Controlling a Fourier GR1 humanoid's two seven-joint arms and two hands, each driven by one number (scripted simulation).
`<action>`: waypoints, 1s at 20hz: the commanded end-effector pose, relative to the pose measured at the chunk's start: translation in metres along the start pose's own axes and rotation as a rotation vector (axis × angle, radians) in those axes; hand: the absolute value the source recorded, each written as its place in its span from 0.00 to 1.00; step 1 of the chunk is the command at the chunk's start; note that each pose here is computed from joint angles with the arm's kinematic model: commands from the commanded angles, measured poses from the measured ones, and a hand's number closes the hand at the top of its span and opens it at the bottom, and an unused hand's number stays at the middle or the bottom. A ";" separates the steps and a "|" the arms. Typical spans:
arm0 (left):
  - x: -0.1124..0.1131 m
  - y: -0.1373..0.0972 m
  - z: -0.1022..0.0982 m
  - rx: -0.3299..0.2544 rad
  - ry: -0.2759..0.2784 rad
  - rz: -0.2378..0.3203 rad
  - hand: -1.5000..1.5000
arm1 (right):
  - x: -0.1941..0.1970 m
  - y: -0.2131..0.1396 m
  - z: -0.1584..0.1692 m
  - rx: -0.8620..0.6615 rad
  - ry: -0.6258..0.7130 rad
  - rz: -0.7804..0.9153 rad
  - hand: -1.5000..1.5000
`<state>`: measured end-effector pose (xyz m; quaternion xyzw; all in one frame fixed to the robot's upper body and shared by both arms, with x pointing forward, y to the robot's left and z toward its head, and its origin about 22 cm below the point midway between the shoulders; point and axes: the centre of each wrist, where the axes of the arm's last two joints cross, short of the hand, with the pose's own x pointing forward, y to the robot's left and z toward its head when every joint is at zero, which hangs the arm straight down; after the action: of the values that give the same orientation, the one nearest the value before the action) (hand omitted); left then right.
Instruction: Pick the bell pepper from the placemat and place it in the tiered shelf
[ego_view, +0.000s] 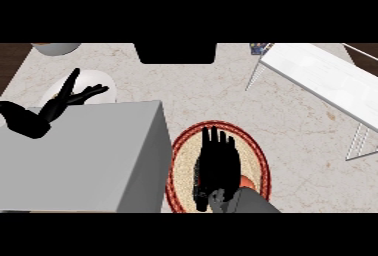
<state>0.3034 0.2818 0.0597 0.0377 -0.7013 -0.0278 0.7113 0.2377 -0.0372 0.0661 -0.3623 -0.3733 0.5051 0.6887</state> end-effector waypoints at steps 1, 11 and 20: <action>-0.004 0.002 0.012 0.003 0.033 -0.004 0.50 | 0.004 0.004 -0.006 0.025 0.201 0.035 0.00; 0.017 -0.011 0.005 -0.034 0.038 0.008 0.50 | -0.003 0.041 -0.026 0.070 0.225 0.017 0.00; -0.005 -0.002 -0.003 -0.012 0.032 -0.007 0.50 | -0.007 0.047 -0.037 0.040 0.136 0.123 1.00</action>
<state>0.3004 0.2795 0.0663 0.0357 -0.7003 -0.0294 0.7123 0.2451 -0.0436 0.0130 -0.3644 -0.3313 0.5167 0.7003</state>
